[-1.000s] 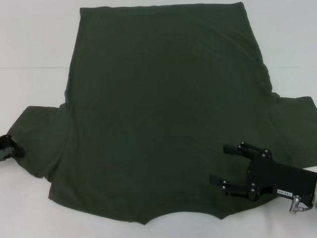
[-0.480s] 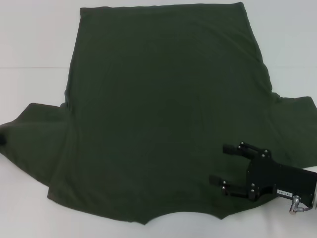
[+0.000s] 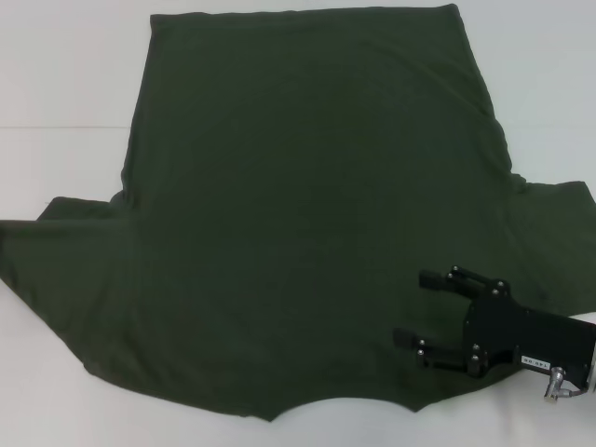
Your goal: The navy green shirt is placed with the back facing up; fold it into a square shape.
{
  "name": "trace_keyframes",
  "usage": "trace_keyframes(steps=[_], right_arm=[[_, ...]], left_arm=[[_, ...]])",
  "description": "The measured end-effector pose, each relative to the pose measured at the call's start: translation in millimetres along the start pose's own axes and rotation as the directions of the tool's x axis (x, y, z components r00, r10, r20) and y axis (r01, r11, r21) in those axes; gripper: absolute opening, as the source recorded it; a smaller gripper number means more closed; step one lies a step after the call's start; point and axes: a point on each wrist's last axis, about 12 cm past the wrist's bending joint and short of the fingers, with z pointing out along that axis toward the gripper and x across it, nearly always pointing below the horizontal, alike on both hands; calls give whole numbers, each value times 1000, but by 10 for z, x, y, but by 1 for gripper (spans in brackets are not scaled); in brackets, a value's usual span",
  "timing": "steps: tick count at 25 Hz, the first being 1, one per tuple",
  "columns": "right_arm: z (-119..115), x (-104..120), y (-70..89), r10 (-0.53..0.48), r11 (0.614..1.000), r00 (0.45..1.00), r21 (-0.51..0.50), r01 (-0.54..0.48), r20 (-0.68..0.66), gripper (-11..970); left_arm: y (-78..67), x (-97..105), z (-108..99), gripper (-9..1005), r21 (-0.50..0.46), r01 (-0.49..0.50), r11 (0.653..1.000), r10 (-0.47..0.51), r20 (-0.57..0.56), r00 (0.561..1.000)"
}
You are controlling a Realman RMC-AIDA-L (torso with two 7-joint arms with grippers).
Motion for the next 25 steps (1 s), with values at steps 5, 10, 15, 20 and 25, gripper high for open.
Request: trace_keyframes(steps=[5, 10, 15, 20, 25], right_arm=[[0, 1, -1, 0, 1000, 1000, 1, 0, -1, 901], [2, 0, -4, -1, 1000, 1000, 2, 1, -2, 900], [4, 1, -8, -1, 1000, 1000, 4, 1, -4, 900], [6, 8, -5, 0, 1000, 1000, 6, 0, -5, 900], [9, 11, -2, 3, 1000, 1000, 6, -3, -4, 901]], left_arm=[[-57, -61, -27, 7, 8, -16, 1000, 16, 8, 1000], [-201, -126, -11, 7, 46, -41, 998, 41, -11, 999], [-465, -171, 52, 7, 116, -66, 991, 73, -54, 996], [-919, -155, 237, 6, 212, -118, 970, 142, -100, 985], [-1370, 52, 582, 7, 255, -199, 946, 242, -151, 958]])
